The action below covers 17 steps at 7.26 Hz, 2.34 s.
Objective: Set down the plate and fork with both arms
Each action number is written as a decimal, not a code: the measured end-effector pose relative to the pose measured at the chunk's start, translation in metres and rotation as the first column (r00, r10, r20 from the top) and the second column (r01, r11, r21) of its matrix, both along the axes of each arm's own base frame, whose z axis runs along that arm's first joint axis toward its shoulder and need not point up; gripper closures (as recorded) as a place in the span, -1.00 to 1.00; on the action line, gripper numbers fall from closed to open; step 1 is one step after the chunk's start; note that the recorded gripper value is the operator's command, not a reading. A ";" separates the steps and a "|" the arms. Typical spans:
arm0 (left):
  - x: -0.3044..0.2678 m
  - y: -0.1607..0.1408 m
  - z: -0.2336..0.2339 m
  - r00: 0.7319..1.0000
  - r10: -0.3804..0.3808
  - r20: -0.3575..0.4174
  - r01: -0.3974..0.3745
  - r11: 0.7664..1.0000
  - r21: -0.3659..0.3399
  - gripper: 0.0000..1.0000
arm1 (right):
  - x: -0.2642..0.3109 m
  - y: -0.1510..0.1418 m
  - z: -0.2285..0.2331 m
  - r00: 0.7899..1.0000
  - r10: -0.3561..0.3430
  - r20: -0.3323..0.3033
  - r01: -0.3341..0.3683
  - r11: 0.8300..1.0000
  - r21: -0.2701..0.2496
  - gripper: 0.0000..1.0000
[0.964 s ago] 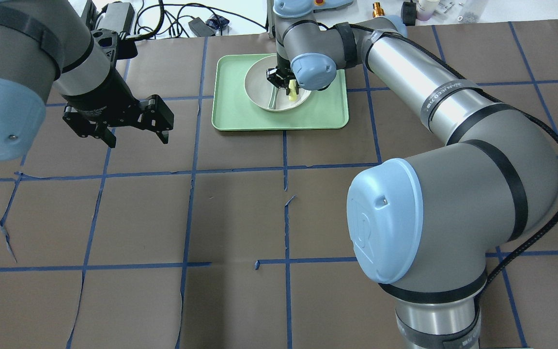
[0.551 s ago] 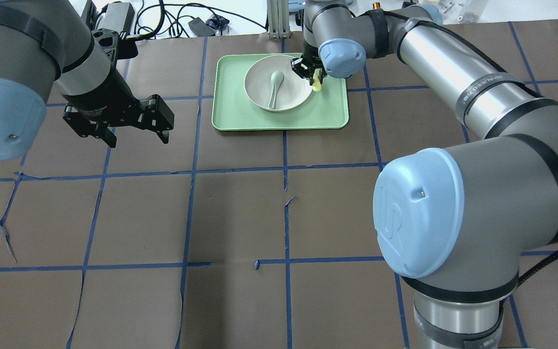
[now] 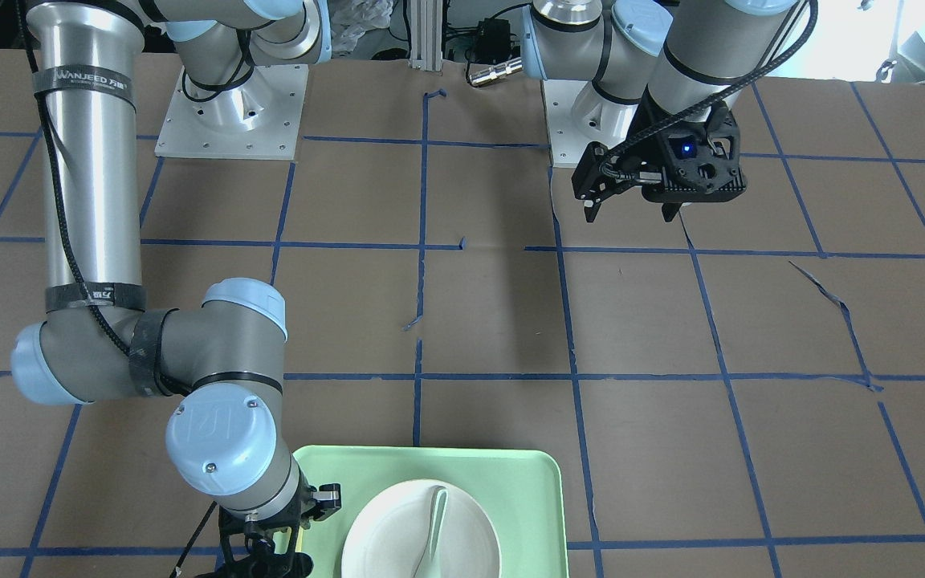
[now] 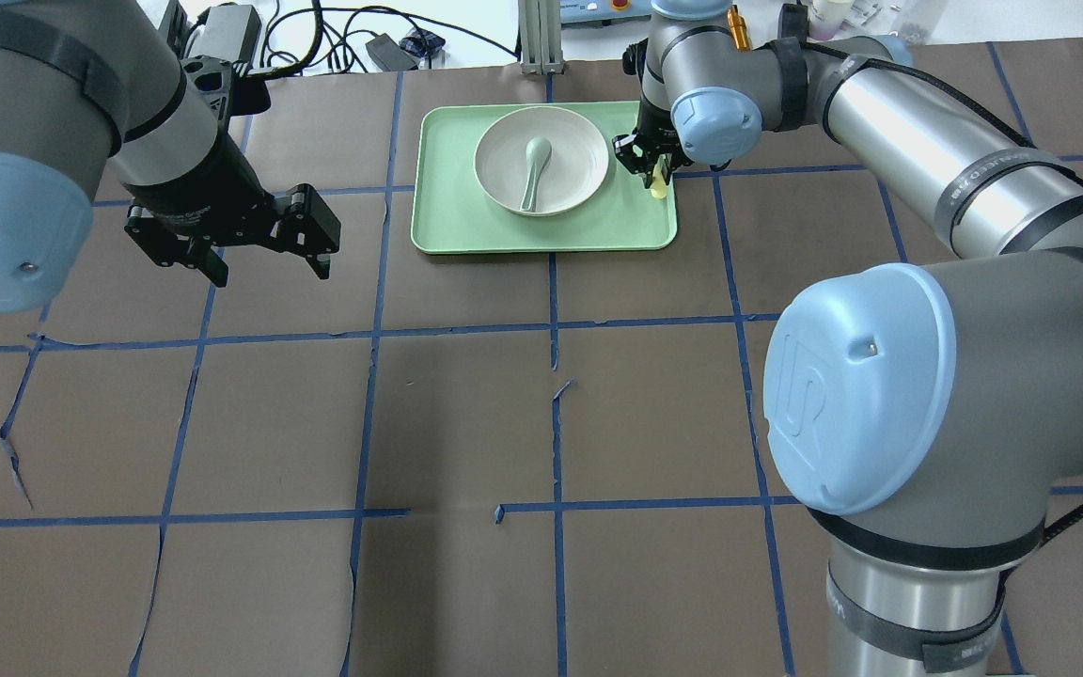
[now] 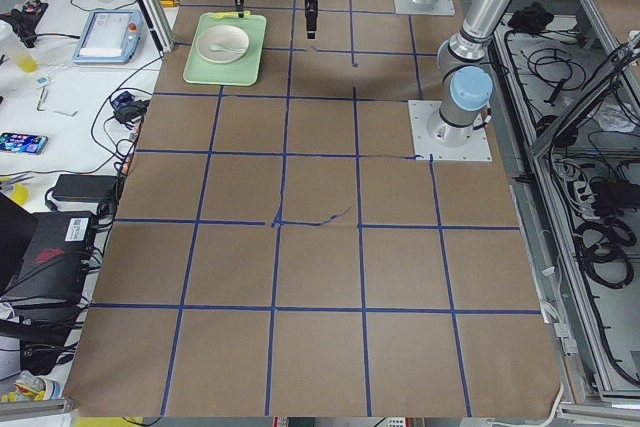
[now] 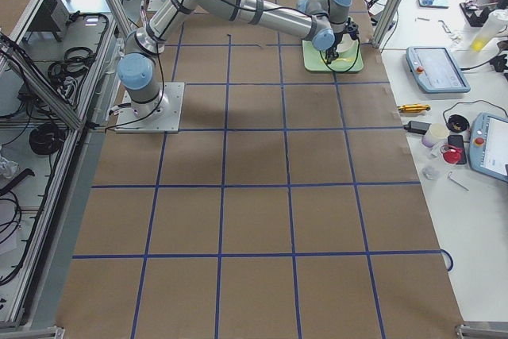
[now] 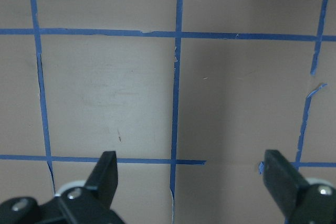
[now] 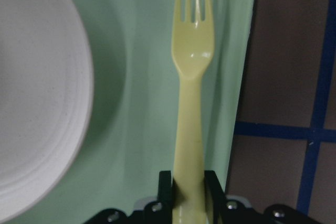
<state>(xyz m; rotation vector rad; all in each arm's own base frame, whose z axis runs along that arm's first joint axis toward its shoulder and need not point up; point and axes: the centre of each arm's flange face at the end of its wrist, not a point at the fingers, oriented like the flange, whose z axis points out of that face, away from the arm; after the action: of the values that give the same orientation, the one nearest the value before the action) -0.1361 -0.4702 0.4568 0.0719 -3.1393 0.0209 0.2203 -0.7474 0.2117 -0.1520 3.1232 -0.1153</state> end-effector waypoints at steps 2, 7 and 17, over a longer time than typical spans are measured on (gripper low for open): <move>0.000 0.000 0.000 1.000 0.000 0.000 0.000 1.000 0.000 -1.00 | 0.006 0.001 -0.007 0.997 -0.051 0.061 0.051 0.999 0.006 0.66; 0.000 0.000 0.000 1.000 0.000 0.000 0.000 1.000 0.001 -1.00 | 0.003 0.022 0.001 0.998 0.004 0.064 -0.001 0.999 -0.041 -1.00; -0.002 0.004 0.004 1.000 -0.003 0.001 0.003 1.000 -0.008 -1.00 | -0.070 0.281 0.279 0.997 -0.067 -0.048 0.069 0.997 0.041 -1.00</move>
<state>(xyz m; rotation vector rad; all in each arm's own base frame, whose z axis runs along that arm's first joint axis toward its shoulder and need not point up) -0.1382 -0.4660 0.4604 0.0670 -3.1397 0.0331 0.1498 -0.4668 0.4904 -0.0491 3.1755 -0.0467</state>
